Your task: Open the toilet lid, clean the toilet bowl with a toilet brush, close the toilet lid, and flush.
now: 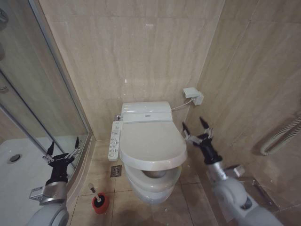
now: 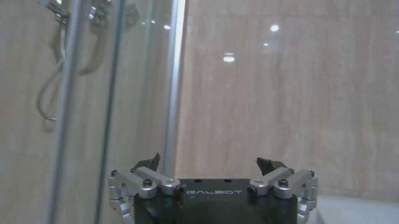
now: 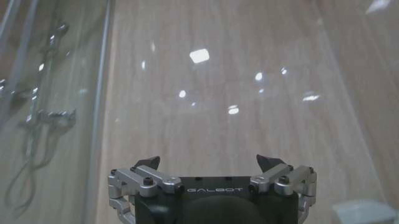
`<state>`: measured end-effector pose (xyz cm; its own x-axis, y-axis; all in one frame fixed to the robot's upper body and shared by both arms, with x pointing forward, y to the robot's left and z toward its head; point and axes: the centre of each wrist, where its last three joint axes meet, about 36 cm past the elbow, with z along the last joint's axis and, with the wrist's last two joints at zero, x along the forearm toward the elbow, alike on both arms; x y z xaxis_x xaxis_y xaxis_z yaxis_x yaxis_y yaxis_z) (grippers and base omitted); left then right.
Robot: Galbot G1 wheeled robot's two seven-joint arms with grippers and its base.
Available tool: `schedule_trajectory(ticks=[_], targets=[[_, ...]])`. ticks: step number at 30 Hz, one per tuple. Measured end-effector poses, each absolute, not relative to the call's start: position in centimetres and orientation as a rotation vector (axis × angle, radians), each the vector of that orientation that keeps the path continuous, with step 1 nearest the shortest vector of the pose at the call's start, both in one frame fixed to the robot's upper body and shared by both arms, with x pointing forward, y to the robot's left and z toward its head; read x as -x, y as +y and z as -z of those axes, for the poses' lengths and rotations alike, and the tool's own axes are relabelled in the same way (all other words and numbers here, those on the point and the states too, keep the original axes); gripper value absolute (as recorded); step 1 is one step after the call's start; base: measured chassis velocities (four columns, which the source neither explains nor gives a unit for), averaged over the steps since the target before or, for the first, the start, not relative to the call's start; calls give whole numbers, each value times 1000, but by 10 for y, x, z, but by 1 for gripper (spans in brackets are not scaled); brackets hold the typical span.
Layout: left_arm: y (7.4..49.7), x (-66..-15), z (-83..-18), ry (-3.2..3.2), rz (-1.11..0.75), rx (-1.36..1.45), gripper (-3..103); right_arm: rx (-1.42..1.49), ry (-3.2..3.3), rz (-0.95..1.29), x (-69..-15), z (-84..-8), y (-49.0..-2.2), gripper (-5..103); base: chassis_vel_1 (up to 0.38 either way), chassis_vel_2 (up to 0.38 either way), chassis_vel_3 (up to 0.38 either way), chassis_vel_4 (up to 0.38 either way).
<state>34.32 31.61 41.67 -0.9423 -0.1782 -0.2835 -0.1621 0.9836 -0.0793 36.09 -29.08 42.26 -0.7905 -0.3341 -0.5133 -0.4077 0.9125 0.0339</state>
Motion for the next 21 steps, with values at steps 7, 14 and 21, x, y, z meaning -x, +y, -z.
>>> schedule_trajectory(ticks=[7,14,21], targets=[[319,-368,-423,2826,79,194,100,631,2603,-162,-334,-398,-285,100,0,0,0,0],[321,-382,-453,2833,66,93,100,707,2679,-98,-319,-348,-287,100,0,0,0,0],[332,-394,-463,2847,-7,34,100,709,2815,-6,-311,-268,-297,100,0,0,0,0]])
